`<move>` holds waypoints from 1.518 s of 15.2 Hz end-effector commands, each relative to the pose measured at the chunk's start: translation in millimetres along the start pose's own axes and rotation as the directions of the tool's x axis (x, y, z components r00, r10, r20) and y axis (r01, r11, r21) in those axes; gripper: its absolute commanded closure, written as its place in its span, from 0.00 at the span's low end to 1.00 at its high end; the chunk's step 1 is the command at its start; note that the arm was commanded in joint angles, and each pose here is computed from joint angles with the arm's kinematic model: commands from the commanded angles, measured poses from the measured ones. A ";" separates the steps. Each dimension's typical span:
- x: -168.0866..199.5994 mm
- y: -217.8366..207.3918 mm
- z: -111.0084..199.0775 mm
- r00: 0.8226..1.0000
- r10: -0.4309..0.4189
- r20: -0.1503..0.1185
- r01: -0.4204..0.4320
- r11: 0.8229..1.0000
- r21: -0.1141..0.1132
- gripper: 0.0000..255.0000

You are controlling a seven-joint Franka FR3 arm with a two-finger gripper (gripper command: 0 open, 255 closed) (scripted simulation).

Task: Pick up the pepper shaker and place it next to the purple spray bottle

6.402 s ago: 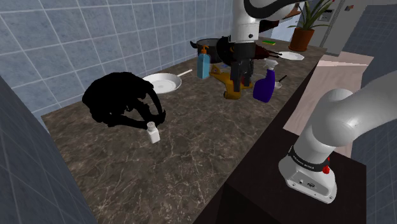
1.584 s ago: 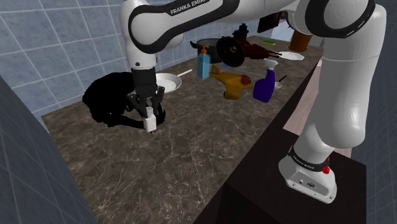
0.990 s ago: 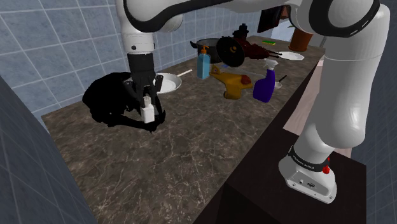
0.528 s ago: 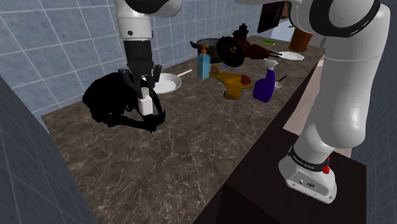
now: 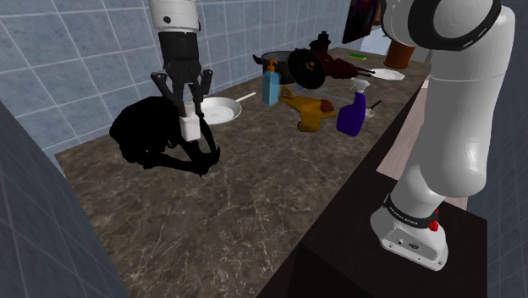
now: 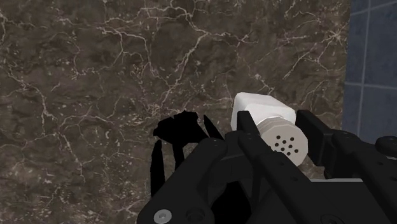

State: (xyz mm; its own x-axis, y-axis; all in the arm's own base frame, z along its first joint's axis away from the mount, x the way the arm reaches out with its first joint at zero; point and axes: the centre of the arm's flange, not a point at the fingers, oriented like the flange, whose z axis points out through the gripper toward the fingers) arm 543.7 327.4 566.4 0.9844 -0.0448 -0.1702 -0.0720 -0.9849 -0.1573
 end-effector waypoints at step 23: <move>-49.8 71.7 -95.4 1.000 0.000 0.000 0.000 1.000 0.000 1.00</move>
State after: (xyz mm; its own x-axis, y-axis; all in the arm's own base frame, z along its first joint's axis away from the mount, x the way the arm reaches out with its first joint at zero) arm 511.7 257.4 657.2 0.9844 -0.0449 -0.1700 -0.0720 -0.9850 -0.1565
